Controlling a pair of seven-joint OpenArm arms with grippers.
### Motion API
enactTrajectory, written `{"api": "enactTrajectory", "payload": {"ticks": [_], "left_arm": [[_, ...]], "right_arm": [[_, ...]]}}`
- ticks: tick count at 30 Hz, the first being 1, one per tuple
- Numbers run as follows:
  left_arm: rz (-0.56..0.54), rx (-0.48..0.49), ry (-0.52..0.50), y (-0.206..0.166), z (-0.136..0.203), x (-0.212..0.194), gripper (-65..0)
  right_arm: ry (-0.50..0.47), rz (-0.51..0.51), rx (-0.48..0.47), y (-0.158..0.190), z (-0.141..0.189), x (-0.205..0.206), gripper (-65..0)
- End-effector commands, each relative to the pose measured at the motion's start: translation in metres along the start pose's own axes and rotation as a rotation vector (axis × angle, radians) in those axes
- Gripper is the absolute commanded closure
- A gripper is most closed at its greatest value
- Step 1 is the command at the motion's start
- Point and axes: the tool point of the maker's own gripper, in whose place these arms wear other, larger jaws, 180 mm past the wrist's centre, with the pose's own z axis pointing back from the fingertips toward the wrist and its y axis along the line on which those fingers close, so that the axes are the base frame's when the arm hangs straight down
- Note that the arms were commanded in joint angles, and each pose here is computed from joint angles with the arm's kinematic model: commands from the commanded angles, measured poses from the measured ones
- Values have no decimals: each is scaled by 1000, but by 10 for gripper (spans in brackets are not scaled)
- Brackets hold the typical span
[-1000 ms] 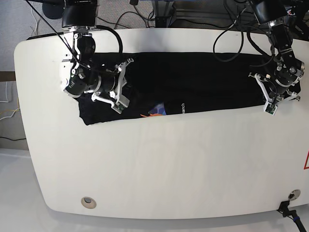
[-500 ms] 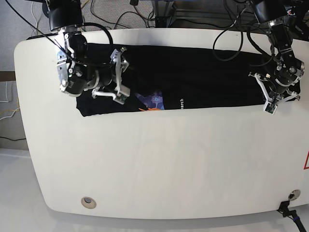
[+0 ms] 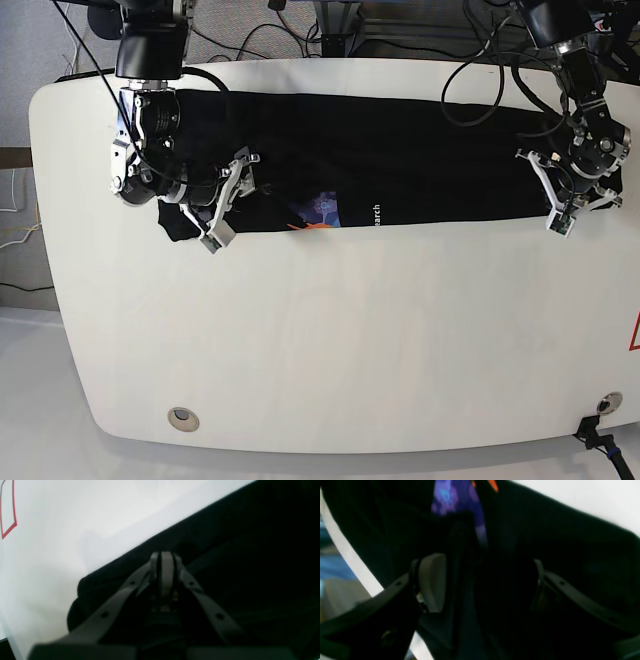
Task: Fold the T-shirt properly
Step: 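Fold the grasped side end with the right gripper toward the left gripper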
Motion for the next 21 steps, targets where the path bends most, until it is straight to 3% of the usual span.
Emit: {"api": "enactTrajectory", "payload": {"ticks": [1, 4, 12, 15, 21], "left_arm": [[-10, 26, -39, 11, 4, 12, 0], [-9, 27, -40, 11, 4, 13, 0], [17, -7, 0, 5, -6, -3, 0], [17, -7, 0, 5, -7, -3, 0], [17, -7, 0, 5, -7, -3, 0]], "right_arm": [[-66, -6, 18, -1, 1, 15, -414], [-70, -14, 44, 9, -6, 15, -414], [47, 3, 116, 45, -22, 1, -414], [38, 3, 142, 55, -28, 4, -414], [-12, 40, 396, 111, -30, 14, -414]]}}
